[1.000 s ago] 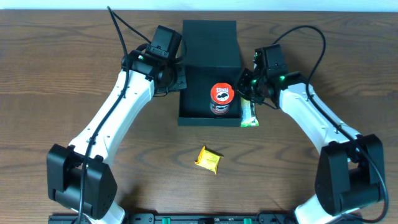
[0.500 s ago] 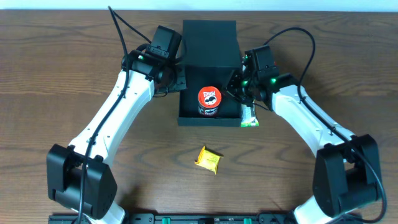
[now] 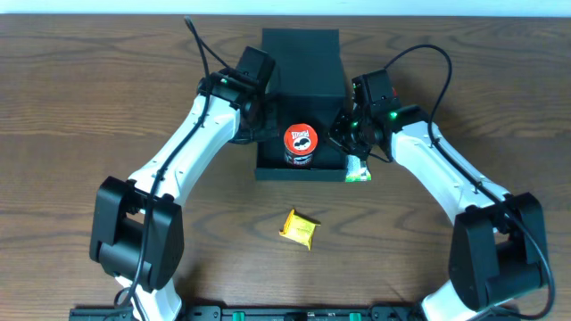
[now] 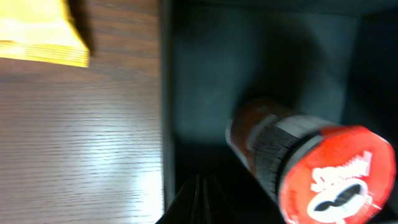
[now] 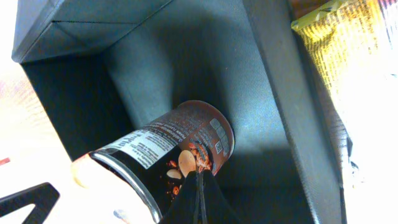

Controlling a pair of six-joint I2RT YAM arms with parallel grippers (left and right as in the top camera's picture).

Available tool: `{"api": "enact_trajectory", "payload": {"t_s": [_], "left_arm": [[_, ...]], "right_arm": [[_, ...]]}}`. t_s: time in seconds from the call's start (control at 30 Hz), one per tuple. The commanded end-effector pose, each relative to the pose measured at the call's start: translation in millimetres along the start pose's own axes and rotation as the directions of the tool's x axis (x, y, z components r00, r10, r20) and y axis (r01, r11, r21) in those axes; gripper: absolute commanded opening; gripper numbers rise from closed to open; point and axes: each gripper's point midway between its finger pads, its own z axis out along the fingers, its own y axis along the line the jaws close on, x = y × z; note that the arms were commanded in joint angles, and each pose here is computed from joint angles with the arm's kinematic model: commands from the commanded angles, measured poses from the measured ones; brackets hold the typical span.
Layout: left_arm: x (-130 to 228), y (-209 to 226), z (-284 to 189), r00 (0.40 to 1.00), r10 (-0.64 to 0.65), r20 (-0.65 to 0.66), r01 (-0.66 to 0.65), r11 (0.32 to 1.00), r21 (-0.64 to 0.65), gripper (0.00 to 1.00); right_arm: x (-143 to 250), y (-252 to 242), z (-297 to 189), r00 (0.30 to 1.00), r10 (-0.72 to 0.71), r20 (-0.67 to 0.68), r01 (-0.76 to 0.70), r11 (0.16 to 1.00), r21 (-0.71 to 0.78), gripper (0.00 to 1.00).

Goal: Pack container

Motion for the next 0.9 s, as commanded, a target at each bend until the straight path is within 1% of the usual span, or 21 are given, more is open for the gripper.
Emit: {"api": "enact_trajectory", "payload": {"t_s": [0.0,0.2,0.4,0.53,0.7,0.87], "left_arm": [[5,-19,0,1.0,0.021,-0.017,-0.019,0.998,0.066,0.06],[10,-37,4,0.999,0.037,-0.018,-0.035,0.994,0.099,0.06],[12,-42,4,0.999,0.05,-0.015,-0.048,0.994,0.098,0.06],[5,-29,5,0.999,0.047,0.02,-0.048,0.999,0.023,0.06],[1,-21,5,0.998,0.049,0.043,-0.048,0.999,-0.024,0.06],[2,-23,5,0.998,0.05,0.038,-0.05,0.999,-0.015,0.06]], "right_arm": [[0,2,-2,1.0,0.017,-0.011,-0.017,1.0,-0.018,0.01],[8,9,-2,0.998,0.026,-0.057,-0.029,0.998,-0.056,0.02],[11,14,-3,0.997,0.027,-0.077,-0.033,0.996,-0.084,0.02],[11,14,-3,0.997,0.026,-0.078,-0.032,0.996,-0.083,0.02],[10,12,-3,0.997,0.021,-0.073,-0.026,0.997,-0.076,0.01],[10,12,-3,0.997,0.021,-0.073,-0.026,0.997,-0.076,0.01]]}}
